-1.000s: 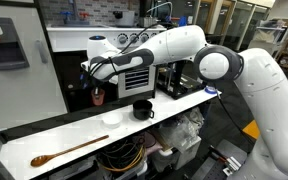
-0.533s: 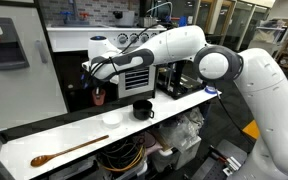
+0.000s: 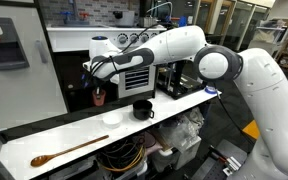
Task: Put the cup on the cabinet then use the wooden spoon to mix in the black mug
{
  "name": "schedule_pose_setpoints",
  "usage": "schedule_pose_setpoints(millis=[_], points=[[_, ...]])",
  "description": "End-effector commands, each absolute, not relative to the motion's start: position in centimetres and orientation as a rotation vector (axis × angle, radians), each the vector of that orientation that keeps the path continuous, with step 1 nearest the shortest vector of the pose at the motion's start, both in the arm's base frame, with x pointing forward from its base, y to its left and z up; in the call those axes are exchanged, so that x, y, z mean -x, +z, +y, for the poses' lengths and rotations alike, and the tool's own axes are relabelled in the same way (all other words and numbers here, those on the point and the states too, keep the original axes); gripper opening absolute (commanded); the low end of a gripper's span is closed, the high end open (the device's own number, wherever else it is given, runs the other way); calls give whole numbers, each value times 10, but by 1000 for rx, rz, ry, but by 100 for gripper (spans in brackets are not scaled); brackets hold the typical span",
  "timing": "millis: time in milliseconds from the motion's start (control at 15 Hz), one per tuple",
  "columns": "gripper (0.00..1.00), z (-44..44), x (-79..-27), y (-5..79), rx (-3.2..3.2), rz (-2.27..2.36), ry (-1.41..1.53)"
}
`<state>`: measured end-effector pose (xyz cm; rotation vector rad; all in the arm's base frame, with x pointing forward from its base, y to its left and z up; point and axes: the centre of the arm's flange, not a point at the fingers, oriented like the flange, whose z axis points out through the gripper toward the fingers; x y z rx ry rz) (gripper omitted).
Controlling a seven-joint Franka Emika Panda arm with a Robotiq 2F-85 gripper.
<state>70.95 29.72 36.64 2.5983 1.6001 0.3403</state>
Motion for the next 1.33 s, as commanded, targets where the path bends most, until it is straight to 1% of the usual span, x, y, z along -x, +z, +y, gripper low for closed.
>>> schedule_pose_setpoints(millis=[0, 67, 133, 200, 400, 600, 667, 800, 1267], points=[[1, 288, -709, 365, -2609, 1636, 344], [30, 288, -709, 365, -2611, 1635, 340], [32, 288, -709, 365, -2611, 1634, 337], [37, 288, -709, 365, -2609, 1633, 333], [59, 288, -709, 366, -2607, 1630, 327], [78, 289, -708, 366, -2603, 1625, 317], [87, 290, -708, 366, -2600, 1622, 311], [99, 292, -706, 369, -2595, 1618, 303], [100, 313, -690, 388, -2548, 1612, 273]])
